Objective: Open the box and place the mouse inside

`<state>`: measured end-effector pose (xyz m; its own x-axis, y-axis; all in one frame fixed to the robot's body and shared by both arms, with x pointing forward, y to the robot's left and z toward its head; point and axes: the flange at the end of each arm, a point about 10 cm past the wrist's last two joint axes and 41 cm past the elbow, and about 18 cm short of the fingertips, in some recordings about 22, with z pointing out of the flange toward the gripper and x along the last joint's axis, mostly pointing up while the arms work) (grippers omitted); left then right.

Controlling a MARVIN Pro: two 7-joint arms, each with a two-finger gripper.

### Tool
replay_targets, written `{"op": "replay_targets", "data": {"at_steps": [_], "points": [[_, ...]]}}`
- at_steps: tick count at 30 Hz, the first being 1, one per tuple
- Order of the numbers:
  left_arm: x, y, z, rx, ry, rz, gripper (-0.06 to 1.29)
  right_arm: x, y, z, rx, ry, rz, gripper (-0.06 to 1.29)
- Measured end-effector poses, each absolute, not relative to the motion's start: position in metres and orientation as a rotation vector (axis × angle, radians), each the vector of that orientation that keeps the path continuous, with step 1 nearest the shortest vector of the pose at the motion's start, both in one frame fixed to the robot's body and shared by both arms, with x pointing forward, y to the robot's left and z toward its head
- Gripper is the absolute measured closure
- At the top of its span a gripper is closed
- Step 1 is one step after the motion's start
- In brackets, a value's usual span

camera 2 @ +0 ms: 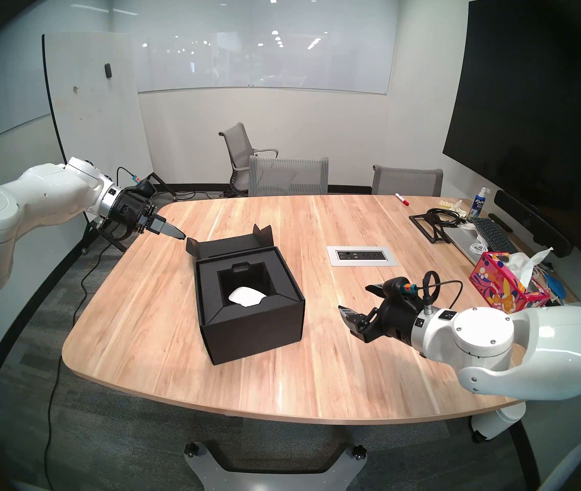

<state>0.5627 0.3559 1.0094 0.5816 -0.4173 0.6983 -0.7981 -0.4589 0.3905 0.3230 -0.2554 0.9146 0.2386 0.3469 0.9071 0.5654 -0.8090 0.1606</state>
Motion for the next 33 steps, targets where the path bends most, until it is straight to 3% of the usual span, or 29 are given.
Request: {"op": "replay_targets", "data": {"at_steps": [33], "points": [[0.563, 0.356, 1.01, 2.094, -0.964, 0.678, 1.25, 0.331, -0.254, 0.88, -2.291, -0.86, -1.624, 0.03]]}}
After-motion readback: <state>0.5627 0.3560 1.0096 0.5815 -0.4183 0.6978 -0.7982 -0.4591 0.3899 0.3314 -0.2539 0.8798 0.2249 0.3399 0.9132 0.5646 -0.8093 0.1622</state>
